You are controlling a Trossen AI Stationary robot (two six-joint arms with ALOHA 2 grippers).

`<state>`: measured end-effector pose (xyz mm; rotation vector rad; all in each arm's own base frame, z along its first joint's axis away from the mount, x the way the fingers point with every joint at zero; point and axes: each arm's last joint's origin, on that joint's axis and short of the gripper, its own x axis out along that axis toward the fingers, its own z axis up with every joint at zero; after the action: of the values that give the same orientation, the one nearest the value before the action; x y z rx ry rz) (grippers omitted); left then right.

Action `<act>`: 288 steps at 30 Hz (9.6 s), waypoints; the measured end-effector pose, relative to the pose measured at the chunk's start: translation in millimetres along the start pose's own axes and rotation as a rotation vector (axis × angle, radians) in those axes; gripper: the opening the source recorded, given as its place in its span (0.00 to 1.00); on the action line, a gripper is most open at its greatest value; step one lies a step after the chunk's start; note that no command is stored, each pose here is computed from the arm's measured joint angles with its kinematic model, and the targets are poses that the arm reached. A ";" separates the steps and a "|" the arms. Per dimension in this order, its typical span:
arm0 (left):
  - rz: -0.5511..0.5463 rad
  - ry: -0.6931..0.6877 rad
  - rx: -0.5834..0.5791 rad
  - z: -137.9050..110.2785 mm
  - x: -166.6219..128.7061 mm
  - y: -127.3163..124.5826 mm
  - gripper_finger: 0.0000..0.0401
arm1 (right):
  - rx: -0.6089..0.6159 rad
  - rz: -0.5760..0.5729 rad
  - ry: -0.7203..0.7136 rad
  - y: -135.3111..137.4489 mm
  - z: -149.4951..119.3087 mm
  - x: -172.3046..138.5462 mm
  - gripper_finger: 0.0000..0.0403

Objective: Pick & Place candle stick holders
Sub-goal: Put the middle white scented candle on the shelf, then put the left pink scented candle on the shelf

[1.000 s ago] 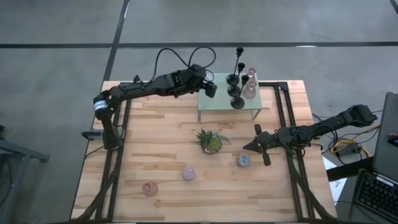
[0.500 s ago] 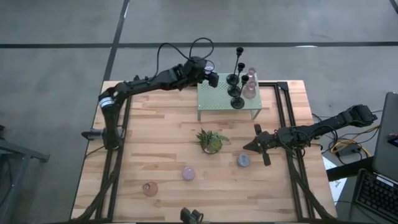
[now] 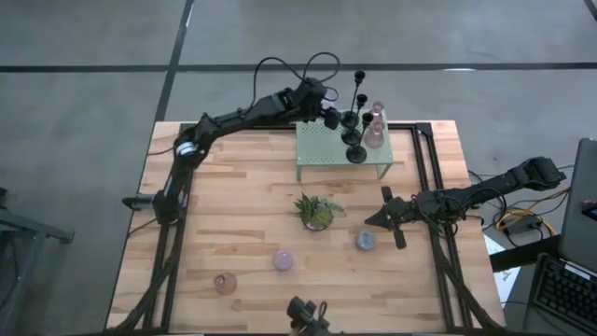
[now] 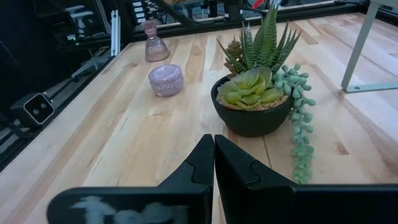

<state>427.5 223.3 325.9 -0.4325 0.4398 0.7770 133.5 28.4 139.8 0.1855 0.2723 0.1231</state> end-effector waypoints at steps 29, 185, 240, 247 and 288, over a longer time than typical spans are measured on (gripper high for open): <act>0.082 0.156 0.045 -20.7 31.5 5.4 0.78 | 0.000 -0.001 0.000 0.0 0.0 0.0 0.02; -0.161 0.416 0.175 -79.2 -89.3 -138.7 0.88 | 0.000 0.000 0.000 0.0 0.0 0.0 0.02; -0.211 0.506 0.099 -114.7 -117.0 -174.0 0.88 | 0.000 0.000 0.000 0.0 0.0 0.0 0.02; -0.258 0.622 0.104 -142.5 -123.7 -186.4 0.88 | 0.000 -0.001 0.000 0.0 -0.1 0.0 0.02; 0.110 0.979 0.037 -305.3 -175.0 -185.0 0.88 | 0.000 -0.001 0.000 0.0 0.0 0.0 0.02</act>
<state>388.1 -153.2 204.5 -0.7494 1.3959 0.6191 133.5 28.4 139.8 0.1857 0.2722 0.1225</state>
